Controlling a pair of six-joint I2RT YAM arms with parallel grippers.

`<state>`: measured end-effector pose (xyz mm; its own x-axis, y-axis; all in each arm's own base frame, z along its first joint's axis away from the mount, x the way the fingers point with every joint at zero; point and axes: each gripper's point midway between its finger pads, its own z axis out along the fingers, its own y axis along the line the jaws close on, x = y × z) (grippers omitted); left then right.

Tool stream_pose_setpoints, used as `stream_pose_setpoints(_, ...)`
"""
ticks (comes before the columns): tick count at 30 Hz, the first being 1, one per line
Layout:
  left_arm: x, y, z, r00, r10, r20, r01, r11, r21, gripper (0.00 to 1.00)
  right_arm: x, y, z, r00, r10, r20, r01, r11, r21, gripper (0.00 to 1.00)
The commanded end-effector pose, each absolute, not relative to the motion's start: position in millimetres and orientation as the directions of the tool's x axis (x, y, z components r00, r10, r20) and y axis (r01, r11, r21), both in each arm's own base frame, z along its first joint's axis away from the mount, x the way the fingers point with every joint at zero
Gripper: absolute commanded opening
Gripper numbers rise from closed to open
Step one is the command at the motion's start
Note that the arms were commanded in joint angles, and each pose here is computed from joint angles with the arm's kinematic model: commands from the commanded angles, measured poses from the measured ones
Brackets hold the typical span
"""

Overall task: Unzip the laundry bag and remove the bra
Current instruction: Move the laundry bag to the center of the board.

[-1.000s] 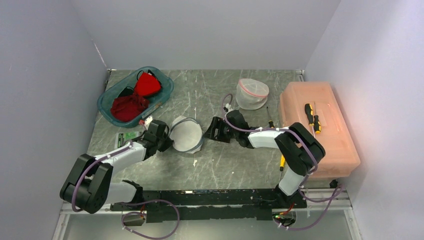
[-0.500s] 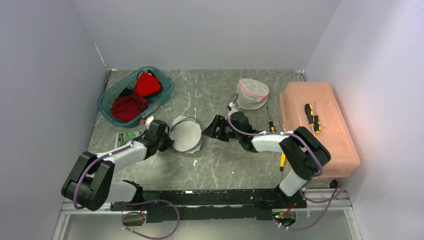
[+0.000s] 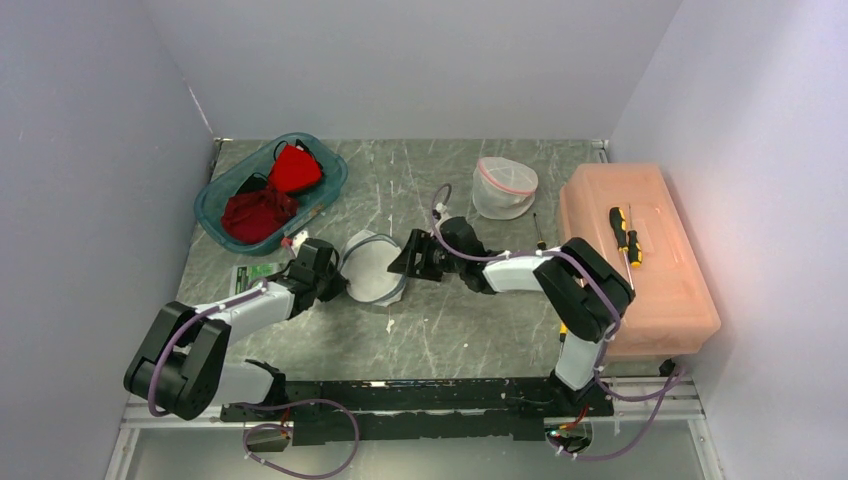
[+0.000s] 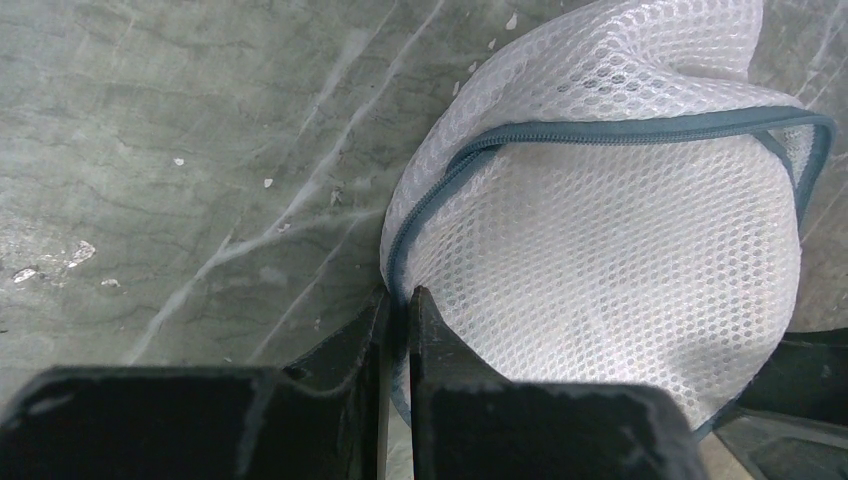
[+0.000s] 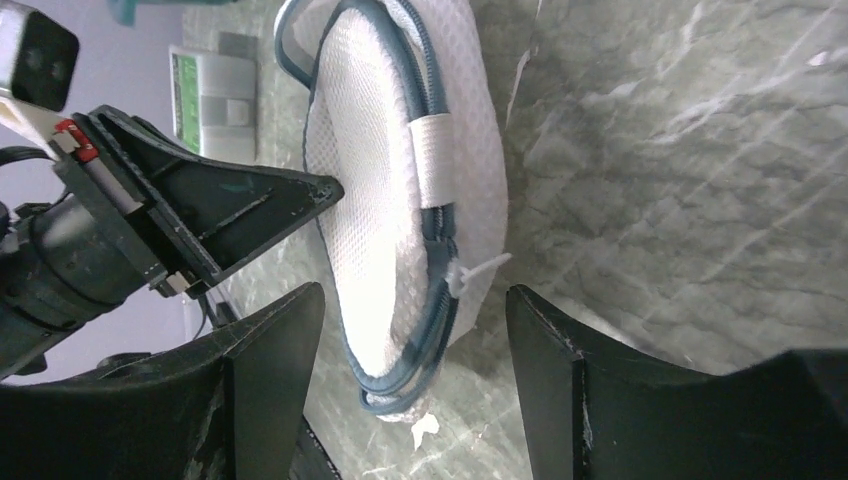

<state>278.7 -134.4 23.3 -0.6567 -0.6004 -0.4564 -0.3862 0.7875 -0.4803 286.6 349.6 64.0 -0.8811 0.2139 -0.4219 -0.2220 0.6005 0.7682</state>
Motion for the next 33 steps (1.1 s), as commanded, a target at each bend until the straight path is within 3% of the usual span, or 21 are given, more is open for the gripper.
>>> stream_pose_setpoints(1,278.3,-136.5,21.1,-0.667,-0.595,-0.449,-0.379,0.789,-0.483,0.06,293.1,368.3,76.6,-0.879,0.192,-0.436,-0.261,0.571,0.778,0.69)
stream_pose_setpoints(12,276.5,-135.6,21.2,-0.666,-0.596,-0.449,-0.38,0.789,-0.483,0.07,291.7,384.4,61.4,-0.895,0.149,-0.421,-0.265,0.582,0.769,0.41)
stream_pose_setpoints(19,275.1,-137.7,38.0,-0.664,-0.601,-0.445,-0.37,0.781,-0.503,0.08,289.3,381.1,72.1,-0.879,0.146,-0.454,-0.291,0.591,0.753,0.01)
stream_pose_setpoints(22,274.6,-137.1,58.7,-0.651,-0.606,-0.458,-0.355,0.776,-0.522,0.13,292.0,378.3,92.6,-0.855,0.147,-0.497,-0.328,0.589,0.739,0.0)
stream_pose_setpoints(25,270.8,-132.0,80.3,-0.634,-0.606,-0.48,-0.345,0.777,-0.526,0.26,297.7,375.5,115.1,-0.825,0.156,-0.544,-0.363,0.591,0.721,0.0)
stream_pose_setpoints(30,258.4,-122.4,119.1,-0.6,-0.616,-0.51,-0.326,0.771,-0.547,0.64,322.0,369.4,139.5,-0.785,0.196,-0.588,-0.378,0.6,0.705,0.0)
stream_pose_setpoints(33,249.5,-114.8,139.8,-0.58,-0.619,-0.53,-0.319,0.771,-0.552,0.75,343.9,365.4,148.4,-0.77,0.227,-0.596,-0.369,0.604,0.706,0.0)
